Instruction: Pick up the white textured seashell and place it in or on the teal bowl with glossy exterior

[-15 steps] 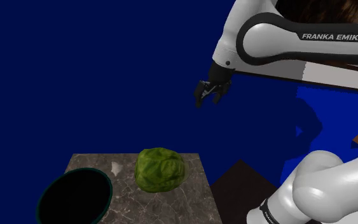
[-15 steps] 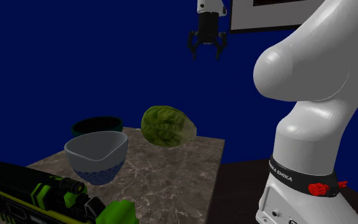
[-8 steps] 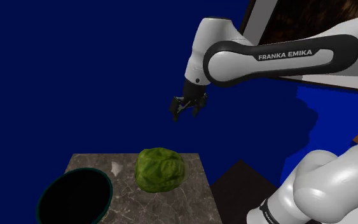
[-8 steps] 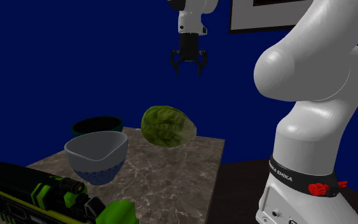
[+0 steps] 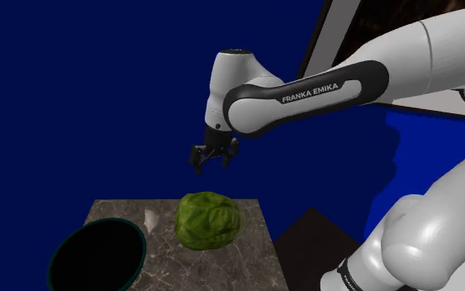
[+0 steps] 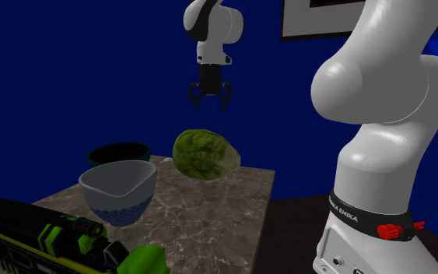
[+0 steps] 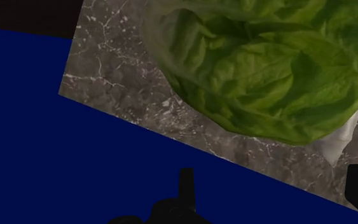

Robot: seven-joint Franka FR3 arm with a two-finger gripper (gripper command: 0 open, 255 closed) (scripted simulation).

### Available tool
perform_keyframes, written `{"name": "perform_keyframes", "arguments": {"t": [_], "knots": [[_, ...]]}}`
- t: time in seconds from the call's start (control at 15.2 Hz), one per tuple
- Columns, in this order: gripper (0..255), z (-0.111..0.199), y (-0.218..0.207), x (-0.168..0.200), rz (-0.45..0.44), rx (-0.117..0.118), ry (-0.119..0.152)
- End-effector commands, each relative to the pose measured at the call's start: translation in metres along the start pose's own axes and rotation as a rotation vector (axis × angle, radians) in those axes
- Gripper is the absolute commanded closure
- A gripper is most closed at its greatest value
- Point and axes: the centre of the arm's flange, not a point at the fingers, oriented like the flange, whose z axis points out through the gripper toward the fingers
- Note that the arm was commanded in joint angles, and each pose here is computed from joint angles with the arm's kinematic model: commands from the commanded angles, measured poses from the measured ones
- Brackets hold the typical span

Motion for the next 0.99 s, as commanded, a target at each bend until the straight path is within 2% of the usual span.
{"name": "perform_keyframes", "arguments": {"t": [0.0,0.92], "knots": [[0,0.022,-0.022,0.009,0.002,0.001,-0.009],[0,0.15,-0.15,0.06,0.009,-0.007,-0.069]]}}
